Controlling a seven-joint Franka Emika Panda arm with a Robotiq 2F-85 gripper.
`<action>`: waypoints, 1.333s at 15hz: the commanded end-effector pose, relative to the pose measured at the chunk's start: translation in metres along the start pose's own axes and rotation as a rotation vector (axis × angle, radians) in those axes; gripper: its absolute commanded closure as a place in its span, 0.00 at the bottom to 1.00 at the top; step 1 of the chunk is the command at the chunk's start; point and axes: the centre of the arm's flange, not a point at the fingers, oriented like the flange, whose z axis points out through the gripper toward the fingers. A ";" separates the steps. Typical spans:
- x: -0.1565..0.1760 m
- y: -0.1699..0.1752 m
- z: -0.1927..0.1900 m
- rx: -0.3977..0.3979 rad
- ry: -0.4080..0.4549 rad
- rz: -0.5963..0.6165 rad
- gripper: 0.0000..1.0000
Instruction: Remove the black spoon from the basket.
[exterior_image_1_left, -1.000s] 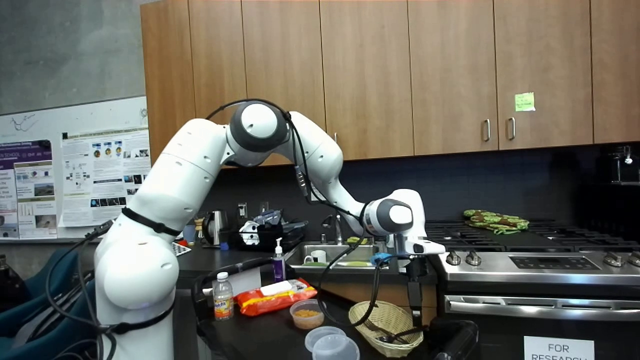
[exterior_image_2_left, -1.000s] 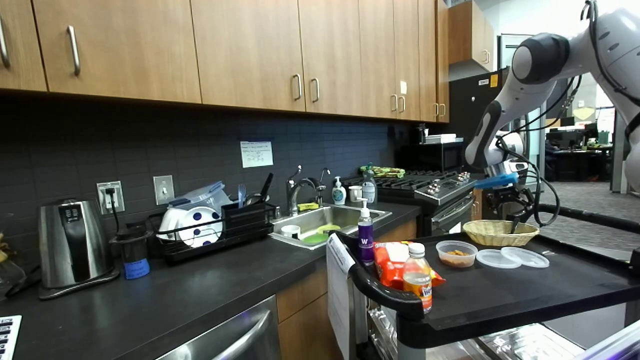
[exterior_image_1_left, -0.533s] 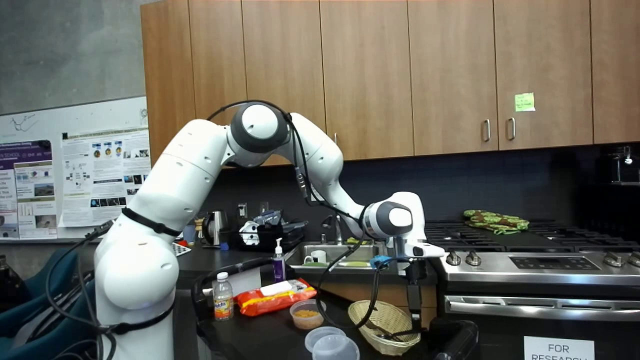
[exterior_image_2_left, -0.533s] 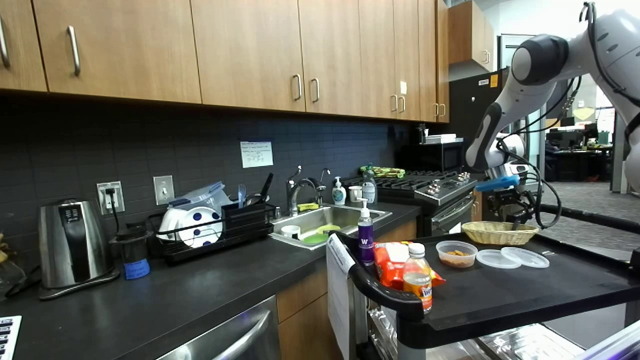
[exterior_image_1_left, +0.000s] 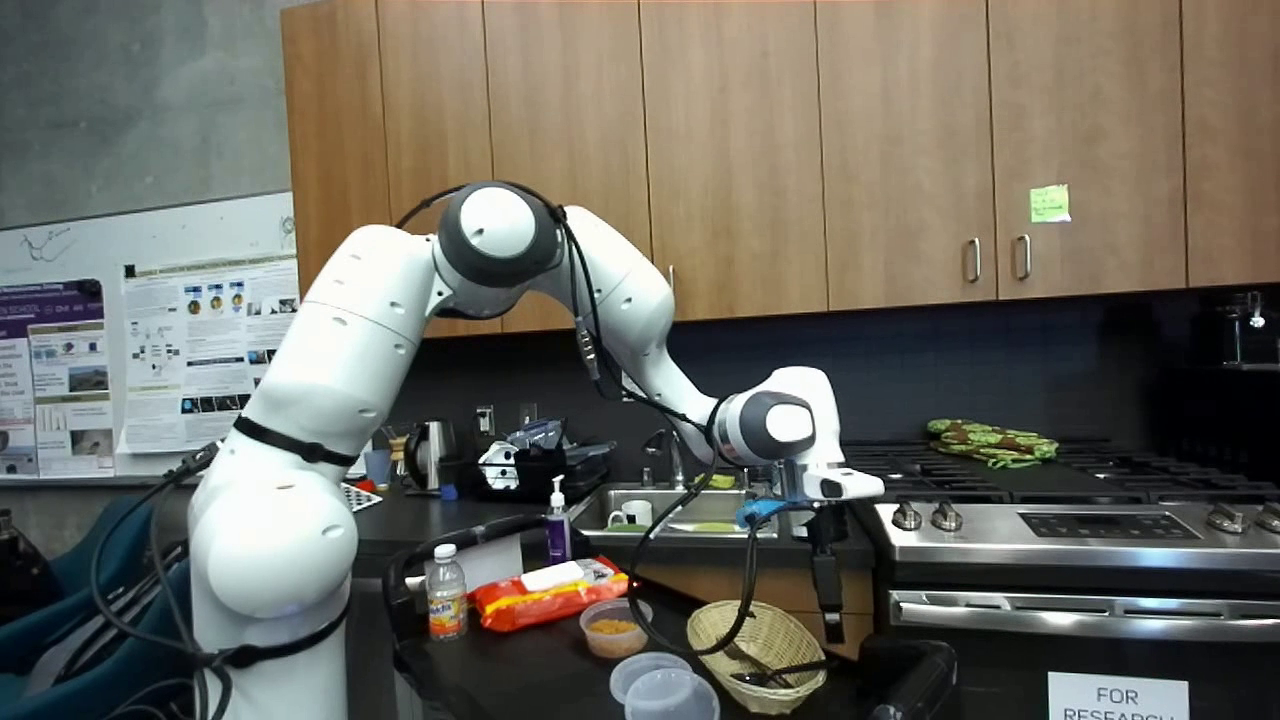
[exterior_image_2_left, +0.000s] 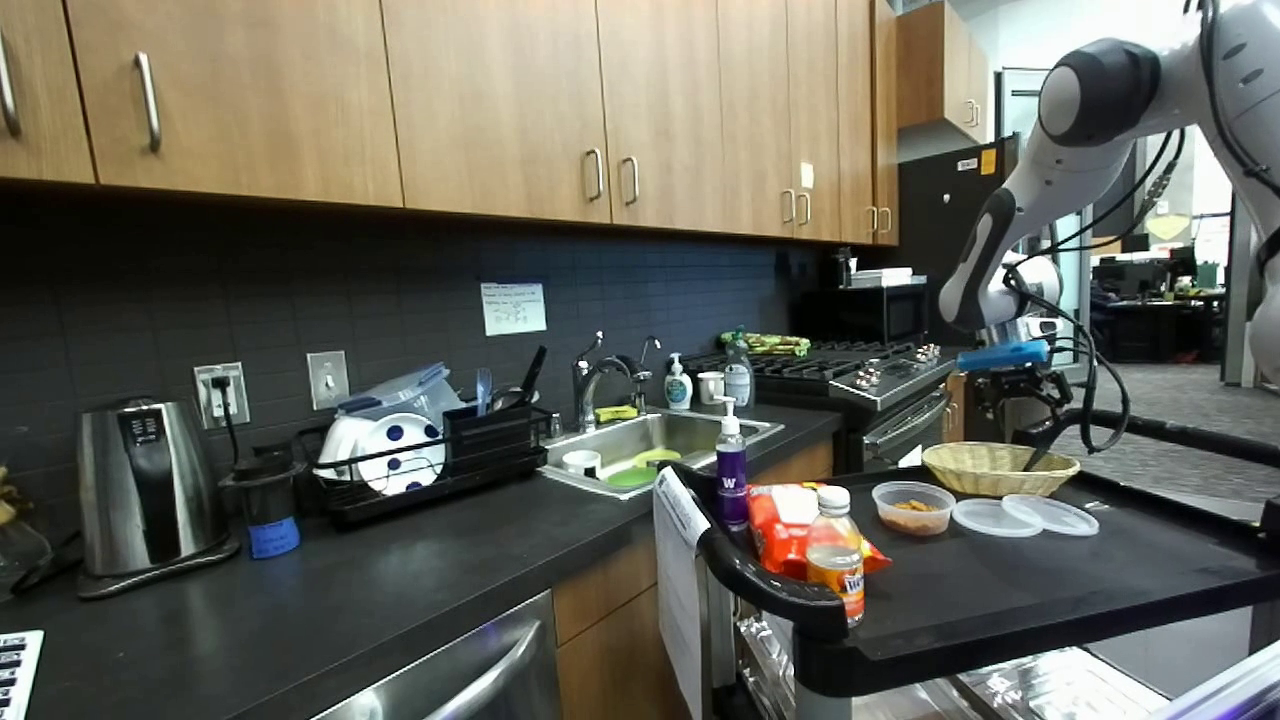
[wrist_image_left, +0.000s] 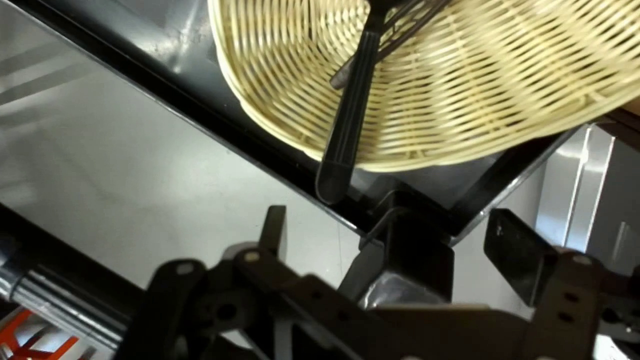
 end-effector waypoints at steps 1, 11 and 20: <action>-0.015 0.025 -0.033 0.060 0.016 -0.029 0.00; -0.067 0.021 0.004 -0.007 -0.054 -0.158 0.00; -0.089 -0.016 0.018 -0.031 -0.030 -0.194 0.00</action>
